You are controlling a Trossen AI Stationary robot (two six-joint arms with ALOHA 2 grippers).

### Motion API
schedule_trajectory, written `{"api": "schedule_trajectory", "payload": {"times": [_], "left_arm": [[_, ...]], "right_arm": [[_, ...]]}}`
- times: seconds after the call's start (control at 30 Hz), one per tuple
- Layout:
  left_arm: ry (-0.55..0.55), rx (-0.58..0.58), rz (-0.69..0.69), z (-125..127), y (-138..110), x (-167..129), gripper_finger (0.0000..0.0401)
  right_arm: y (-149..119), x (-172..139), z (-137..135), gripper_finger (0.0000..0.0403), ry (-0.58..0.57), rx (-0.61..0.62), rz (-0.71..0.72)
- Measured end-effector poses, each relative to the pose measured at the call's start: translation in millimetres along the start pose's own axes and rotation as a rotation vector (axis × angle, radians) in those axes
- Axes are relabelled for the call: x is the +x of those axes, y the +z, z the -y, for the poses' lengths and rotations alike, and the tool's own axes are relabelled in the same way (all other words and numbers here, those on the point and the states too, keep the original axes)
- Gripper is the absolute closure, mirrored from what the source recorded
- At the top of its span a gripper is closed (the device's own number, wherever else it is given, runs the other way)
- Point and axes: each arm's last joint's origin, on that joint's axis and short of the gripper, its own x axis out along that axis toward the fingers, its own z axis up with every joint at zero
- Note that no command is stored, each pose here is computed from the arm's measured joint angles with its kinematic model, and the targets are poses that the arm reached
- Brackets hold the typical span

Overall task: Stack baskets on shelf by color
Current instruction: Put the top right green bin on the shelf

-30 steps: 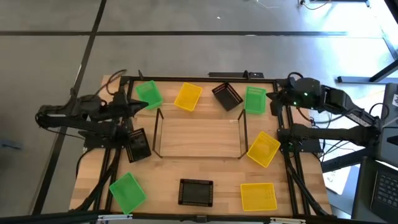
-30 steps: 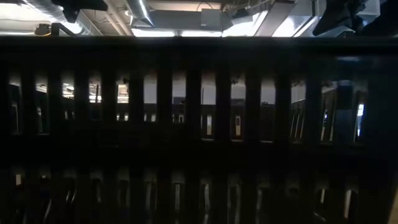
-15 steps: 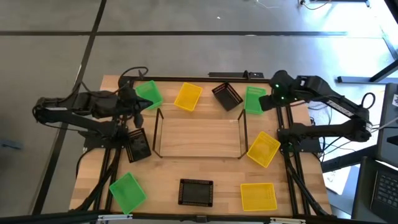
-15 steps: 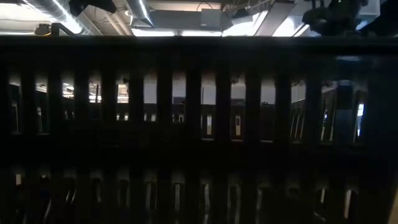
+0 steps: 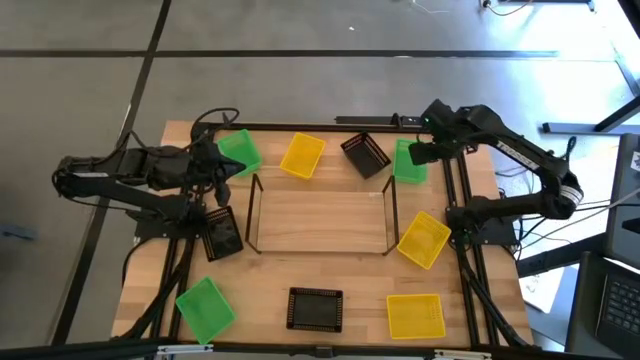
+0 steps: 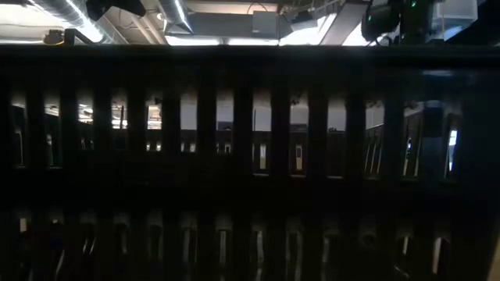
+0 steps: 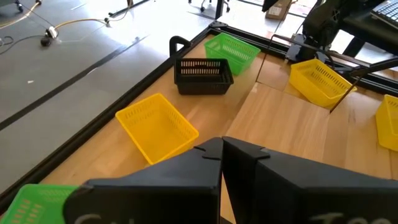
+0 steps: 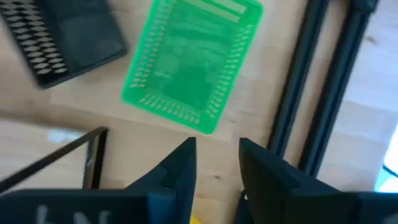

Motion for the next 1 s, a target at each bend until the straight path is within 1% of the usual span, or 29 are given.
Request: {"api": "schedule_trajectory", "payload": {"times": [0.13, 0.3, 0.5, 0.83, 1.0], "left_arm": [[0.000, 0.000, 0.000, 0.0, 0.0, 0.0, 0.0401], [-0.002, -0.001, 0.000, 0.0, 0.0, -0.1, 0.0401], [-0.048, 0.000, -0.016, 1.4, -0.4, -0.1, 0.0401], [-0.050, 0.001, -0.016, 1.6, -0.4, -0.1, 0.0401], [-0.050, 0.001, -0.016, 1.6, -0.4, -0.1, 0.0401]], "right_arm": [[17.6, 14.9, 3.9, 0.0277, -0.009, 0.040, -0.046], [38.2, 35.7, 4.7, 0.0276, 0.024, 0.085, -0.103], [54.3, 65.6, 5.1, 0.0276, -0.047, 0.117, -0.201], [71.7, 104.4, 10.8, 0.0276, -0.166, 0.153, -0.289], [79.9, 115.7, 12.4, 0.0276, -0.156, 0.152, -0.274]]}}
